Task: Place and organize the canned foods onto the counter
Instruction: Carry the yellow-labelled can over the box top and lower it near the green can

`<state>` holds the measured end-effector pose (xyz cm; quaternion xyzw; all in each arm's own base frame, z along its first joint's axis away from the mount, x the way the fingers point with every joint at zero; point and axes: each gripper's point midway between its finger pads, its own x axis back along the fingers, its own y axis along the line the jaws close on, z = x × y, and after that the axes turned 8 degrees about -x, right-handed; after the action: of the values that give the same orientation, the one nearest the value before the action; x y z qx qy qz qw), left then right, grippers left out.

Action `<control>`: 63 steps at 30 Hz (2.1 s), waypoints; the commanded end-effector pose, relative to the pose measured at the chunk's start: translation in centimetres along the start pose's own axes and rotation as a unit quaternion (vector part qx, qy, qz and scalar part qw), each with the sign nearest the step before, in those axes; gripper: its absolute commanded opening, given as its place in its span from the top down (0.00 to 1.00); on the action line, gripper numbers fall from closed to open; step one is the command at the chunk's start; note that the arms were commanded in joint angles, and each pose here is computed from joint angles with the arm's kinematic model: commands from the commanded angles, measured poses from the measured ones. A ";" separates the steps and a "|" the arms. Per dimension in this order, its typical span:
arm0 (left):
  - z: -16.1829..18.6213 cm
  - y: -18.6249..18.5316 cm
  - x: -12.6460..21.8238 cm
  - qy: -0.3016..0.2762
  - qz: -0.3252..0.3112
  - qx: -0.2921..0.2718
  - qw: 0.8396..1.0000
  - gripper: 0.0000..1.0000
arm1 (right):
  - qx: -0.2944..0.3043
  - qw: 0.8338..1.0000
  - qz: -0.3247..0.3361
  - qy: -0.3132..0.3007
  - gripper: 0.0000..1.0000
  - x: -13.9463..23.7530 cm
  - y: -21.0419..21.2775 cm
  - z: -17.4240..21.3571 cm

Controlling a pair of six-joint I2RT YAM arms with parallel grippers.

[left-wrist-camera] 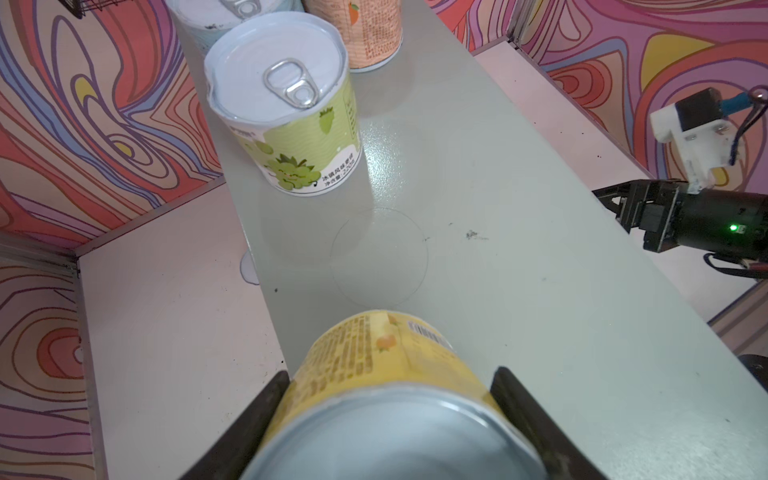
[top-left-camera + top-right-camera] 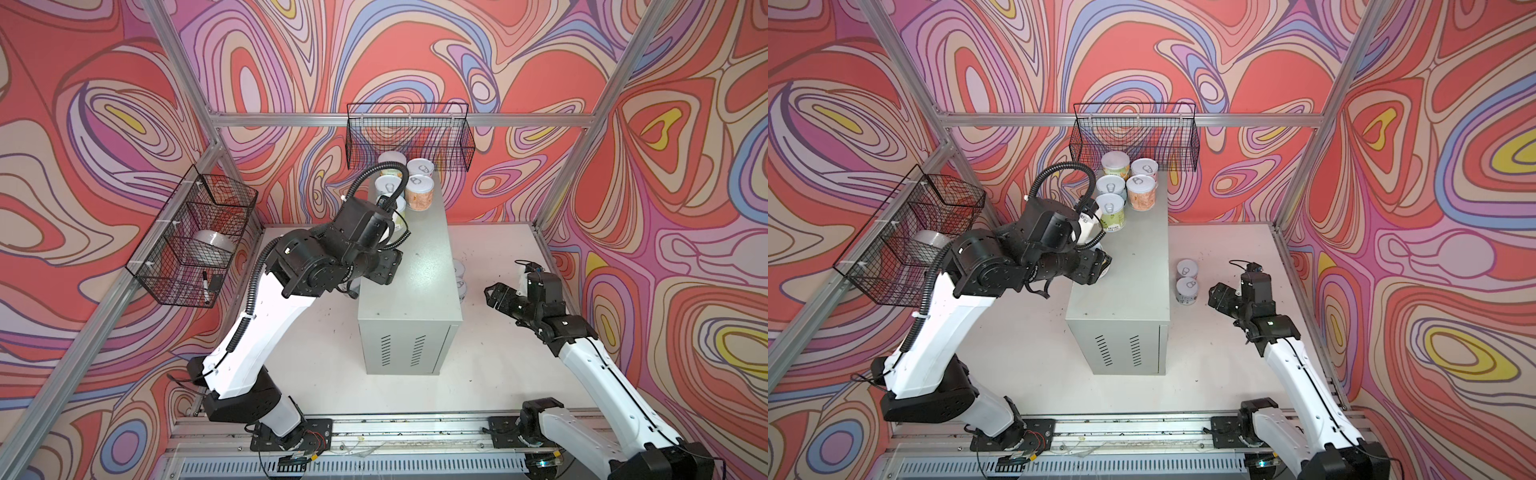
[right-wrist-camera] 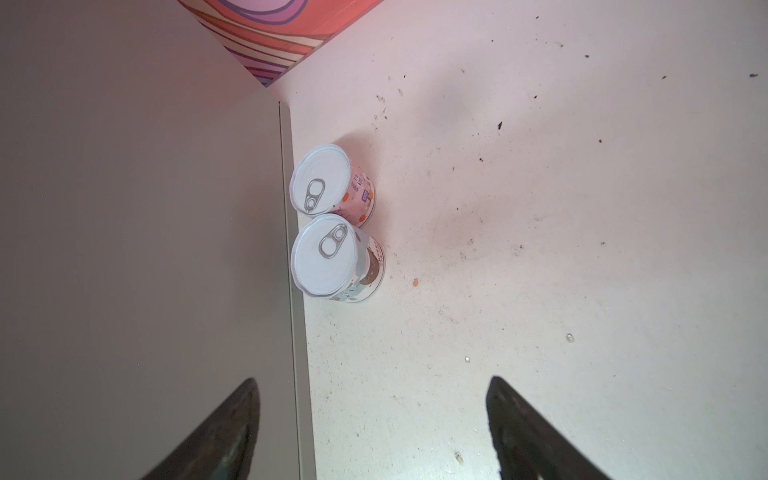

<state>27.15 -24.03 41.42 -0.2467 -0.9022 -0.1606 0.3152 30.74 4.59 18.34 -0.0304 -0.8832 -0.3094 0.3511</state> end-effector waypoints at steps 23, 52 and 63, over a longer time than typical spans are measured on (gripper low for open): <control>-3.3 -2.9 -5.3 -0.014 0.019 -0.030 0.999 0.65 | 0.009 1.000 -0.004 -0.016 0.13 0.3 0.9 -1.6; -11.4 2.2 2.2 -0.203 -0.019 0.001 0.979 0.00 | 0.068 0.982 -0.152 -0.086 0.14 8.0 10.1 -7.5; -1.7 4.3 3.6 -0.158 -0.022 0.058 0.985 0.22 | 0.073 0.979 -0.169 -0.091 0.20 9.8 11.9 -9.0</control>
<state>28.29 -20.13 46.20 -0.2286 -0.9524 -0.1016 0.1742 32.03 7.46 36.03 0.1154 -0.9248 -0.2981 0.2063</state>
